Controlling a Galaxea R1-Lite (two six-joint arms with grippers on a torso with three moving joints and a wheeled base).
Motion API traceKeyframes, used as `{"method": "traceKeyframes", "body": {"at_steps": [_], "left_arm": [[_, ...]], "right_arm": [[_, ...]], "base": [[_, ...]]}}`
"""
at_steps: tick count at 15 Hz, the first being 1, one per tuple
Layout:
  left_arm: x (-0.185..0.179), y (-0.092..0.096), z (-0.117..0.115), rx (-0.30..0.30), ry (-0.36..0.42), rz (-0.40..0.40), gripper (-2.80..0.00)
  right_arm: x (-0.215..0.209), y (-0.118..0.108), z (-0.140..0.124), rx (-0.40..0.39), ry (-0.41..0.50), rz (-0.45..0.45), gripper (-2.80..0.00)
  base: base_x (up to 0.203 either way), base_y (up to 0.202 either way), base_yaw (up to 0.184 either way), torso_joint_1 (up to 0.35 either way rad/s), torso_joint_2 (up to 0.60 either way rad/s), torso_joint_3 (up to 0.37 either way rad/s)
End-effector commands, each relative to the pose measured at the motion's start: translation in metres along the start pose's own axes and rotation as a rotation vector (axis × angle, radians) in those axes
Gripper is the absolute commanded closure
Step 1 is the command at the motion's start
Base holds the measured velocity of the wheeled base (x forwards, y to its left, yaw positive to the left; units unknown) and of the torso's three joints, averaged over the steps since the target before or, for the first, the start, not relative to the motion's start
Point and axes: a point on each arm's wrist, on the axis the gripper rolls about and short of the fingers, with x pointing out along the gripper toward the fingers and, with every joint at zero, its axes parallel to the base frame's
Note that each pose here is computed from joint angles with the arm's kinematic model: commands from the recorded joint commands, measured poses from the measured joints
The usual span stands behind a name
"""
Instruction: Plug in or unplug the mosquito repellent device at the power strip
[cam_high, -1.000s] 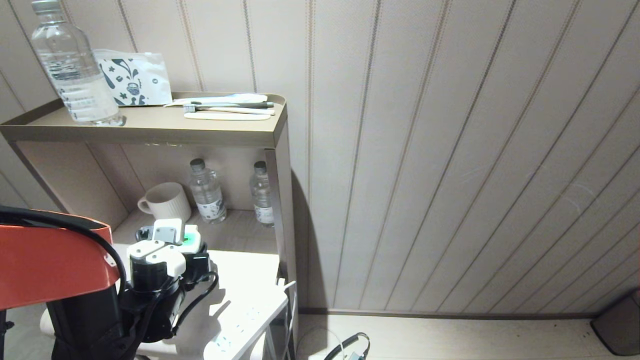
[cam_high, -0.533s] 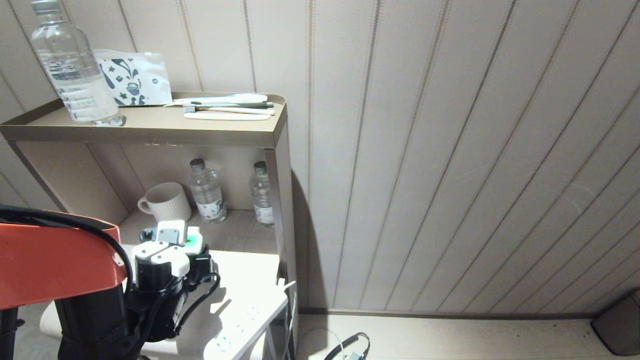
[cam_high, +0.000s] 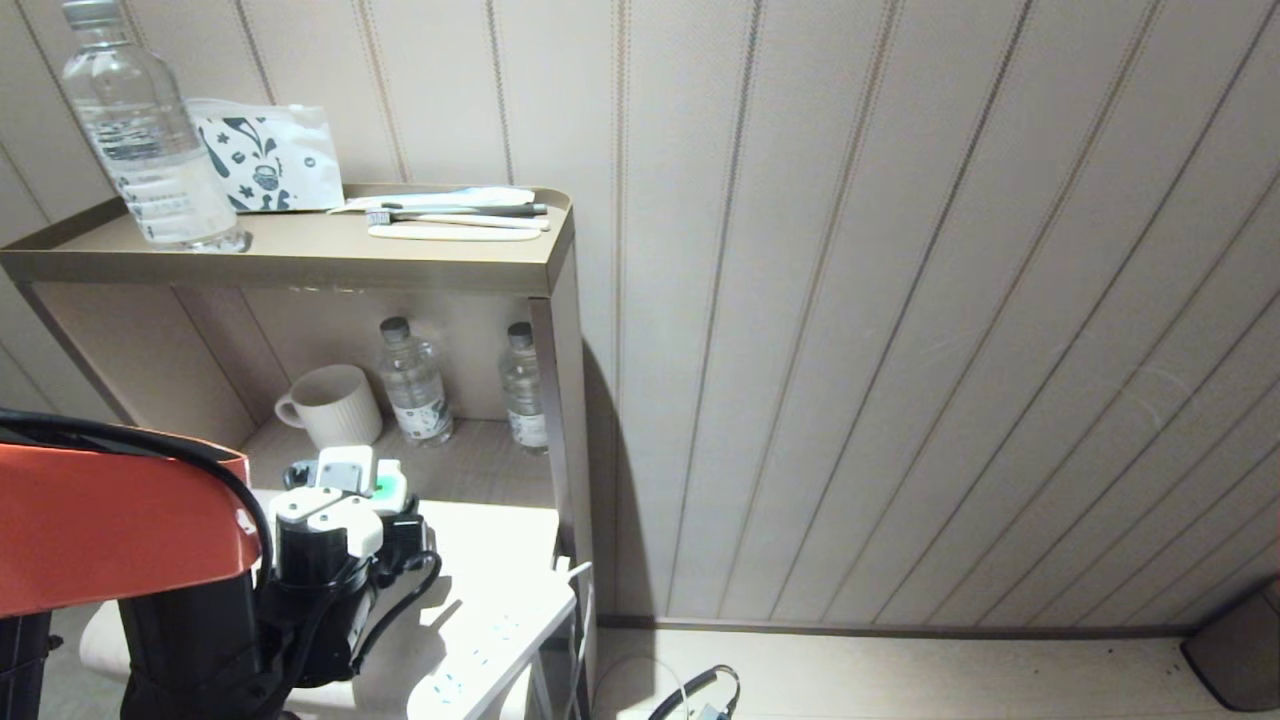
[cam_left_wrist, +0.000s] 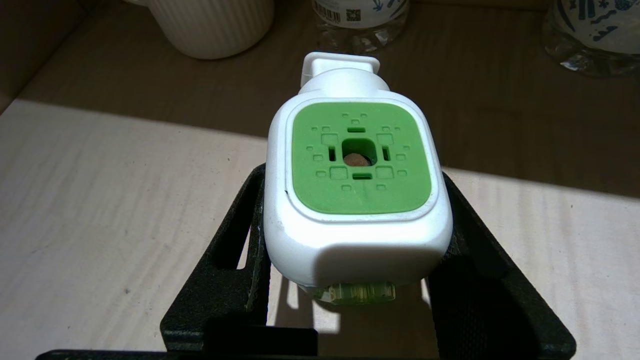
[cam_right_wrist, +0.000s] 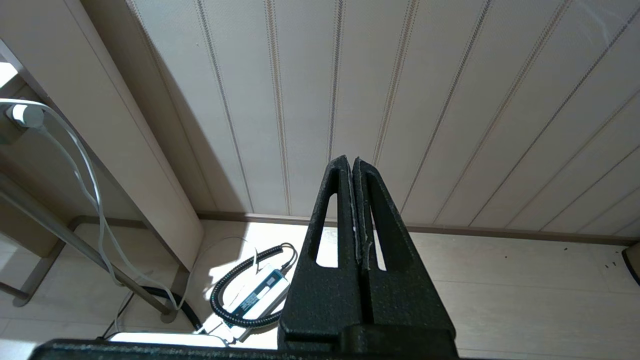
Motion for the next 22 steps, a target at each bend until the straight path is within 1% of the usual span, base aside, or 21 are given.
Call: {"method": "traceKeyframes", "body": {"at_steps": [1,2,8,10,13,18,19,22], "left_arm": [[-0.001,0.000,0.004,-0.021,-0.035,-0.002,0.00],[-0.001,0.000,0.005,-0.021,-0.036,0.000,-2.80],[-0.001,0.000,0.005,-0.020,-0.035,-0.002,-2.80],[-0.003,0.000,0.008,-0.027,-0.046,-0.003,-2.80],[-0.014,0.004,0.028,-0.055,-0.096,-0.010,-2.80],[-0.048,0.018,0.062,-0.071,-0.108,-0.047,-2.80],[-0.058,0.021,0.068,-0.072,-0.111,-0.055,0.00],[-0.092,0.037,0.085,-0.068,-0.106,-0.070,0.00]], "right_arm": [[0.000,0.000,0.000,0.000,0.003,0.000,0.00],[0.000,0.000,0.000,0.000,0.003,0.000,0.00],[0.000,0.000,0.000,0.000,0.003,0.000,0.00],[0.000,0.000,0.000,0.000,0.003,0.000,0.00],[0.000,0.000,0.000,0.000,0.003,0.000,0.00],[0.000,0.000,0.000,0.000,0.001,0.000,0.00],[0.000,0.000,0.000,0.000,0.003,0.000,0.00],[0.000,0.000,0.000,0.000,0.003,0.000,0.00]], "base": [[0.000,0.000,0.000,0.000,0.00,0.000],[0.000,0.000,0.000,0.000,0.00,0.000],[0.000,0.000,0.000,0.000,0.00,0.000],[0.000,0.000,0.000,0.000,0.00,0.000],[0.000,0.000,0.000,0.000,0.00,0.000],[0.000,0.000,0.000,0.000,0.00,0.000],[0.000,0.000,0.000,0.000,0.00,0.000],[0.000,0.000,0.000,0.000,0.00,0.000]]}}
